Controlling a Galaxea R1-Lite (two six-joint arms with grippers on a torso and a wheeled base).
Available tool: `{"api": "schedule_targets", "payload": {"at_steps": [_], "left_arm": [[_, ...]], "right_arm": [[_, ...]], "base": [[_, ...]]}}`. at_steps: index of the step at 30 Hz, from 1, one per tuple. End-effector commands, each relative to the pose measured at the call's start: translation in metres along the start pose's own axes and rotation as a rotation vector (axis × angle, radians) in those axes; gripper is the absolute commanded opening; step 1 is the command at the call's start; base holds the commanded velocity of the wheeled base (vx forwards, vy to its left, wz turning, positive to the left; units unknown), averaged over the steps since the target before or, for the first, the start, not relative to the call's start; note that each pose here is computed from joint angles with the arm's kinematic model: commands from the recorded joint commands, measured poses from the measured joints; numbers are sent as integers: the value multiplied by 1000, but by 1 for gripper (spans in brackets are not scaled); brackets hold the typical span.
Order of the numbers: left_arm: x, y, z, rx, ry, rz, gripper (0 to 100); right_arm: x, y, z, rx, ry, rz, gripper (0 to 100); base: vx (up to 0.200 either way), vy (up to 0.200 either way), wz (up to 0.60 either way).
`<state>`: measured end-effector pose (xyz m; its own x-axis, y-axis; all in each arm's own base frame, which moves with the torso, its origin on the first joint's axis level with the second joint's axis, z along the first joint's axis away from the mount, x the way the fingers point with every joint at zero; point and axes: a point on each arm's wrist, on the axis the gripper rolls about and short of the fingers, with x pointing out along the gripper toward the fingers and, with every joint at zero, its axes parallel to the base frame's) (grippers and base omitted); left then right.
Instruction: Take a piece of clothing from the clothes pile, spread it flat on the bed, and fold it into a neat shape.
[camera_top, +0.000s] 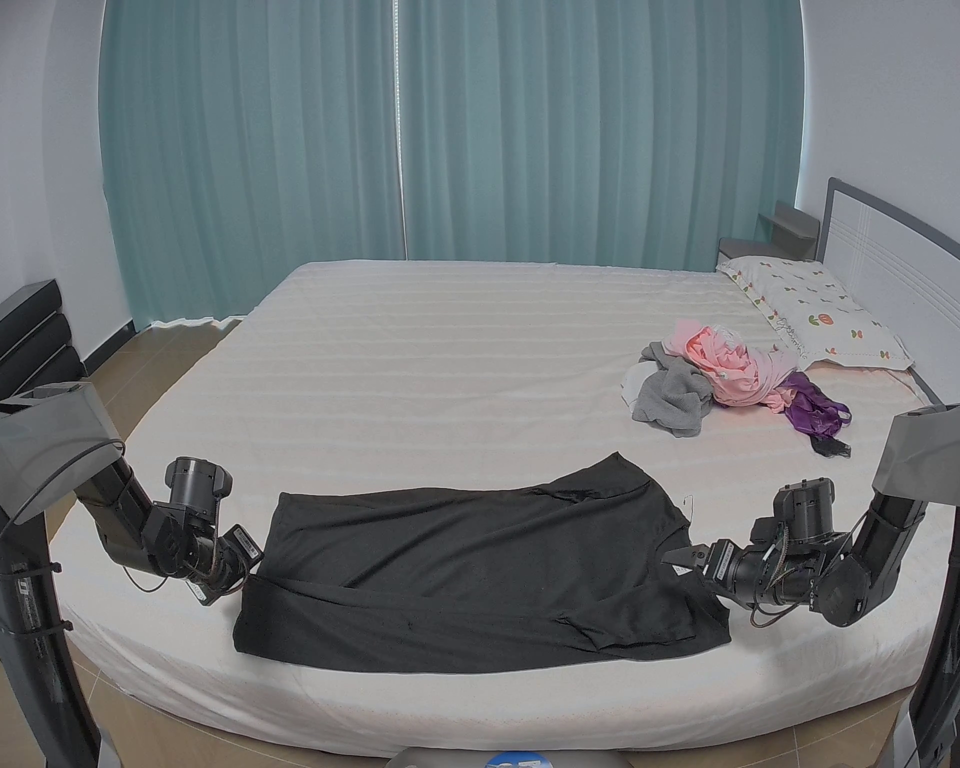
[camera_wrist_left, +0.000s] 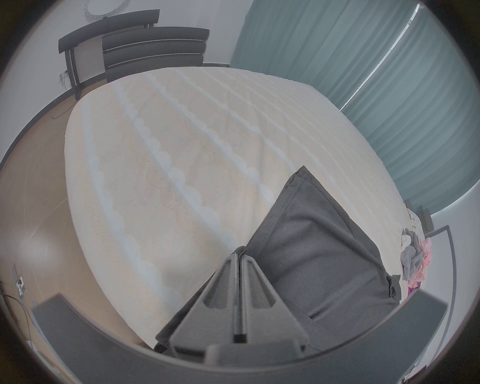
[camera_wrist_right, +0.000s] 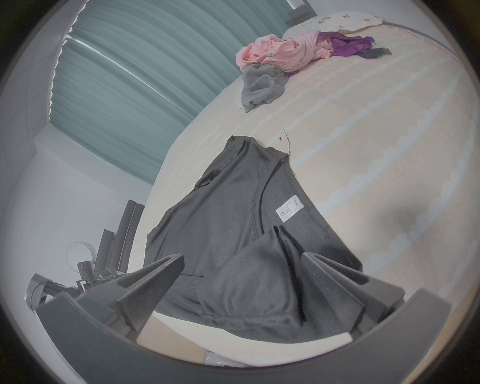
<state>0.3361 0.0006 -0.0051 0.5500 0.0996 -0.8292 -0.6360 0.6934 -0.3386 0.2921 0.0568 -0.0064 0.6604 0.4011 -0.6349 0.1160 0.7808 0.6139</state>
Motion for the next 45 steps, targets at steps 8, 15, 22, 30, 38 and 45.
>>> {"api": "schedule_targets", "payload": {"at_steps": [8, 15, 22, 30, 38, 45], "left_arm": [[-12, -1, -2, 1, -7, -17, 0], [-12, 0, -3, 3, 0, -13, 0], [-12, -1, -4, 4, 2, -15, 0], [-12, -1, -5, 7, 5, -16, 0], [-12, -2, -6, 11, 8, -15, 0], [-15, -1, -9, 24, 11, -15, 0]], "right_arm": [[26, -14, 10, -15, -3, -20, 100], [35, -17, 6, -26, 44, 15, 100], [40, -19, 2, -75, 64, 18, 100], [47, -20, 4, -102, 61, 17, 100], [49, -23, 2, -153, 68, 5, 0], [44, -24, -1, -174, 66, 1, 0]], "base": [[0, 0, 0], [0, 0, 0], [0, 0, 0], [0, 0, 0], [0, 0, 0], [0, 0, 0]]}}
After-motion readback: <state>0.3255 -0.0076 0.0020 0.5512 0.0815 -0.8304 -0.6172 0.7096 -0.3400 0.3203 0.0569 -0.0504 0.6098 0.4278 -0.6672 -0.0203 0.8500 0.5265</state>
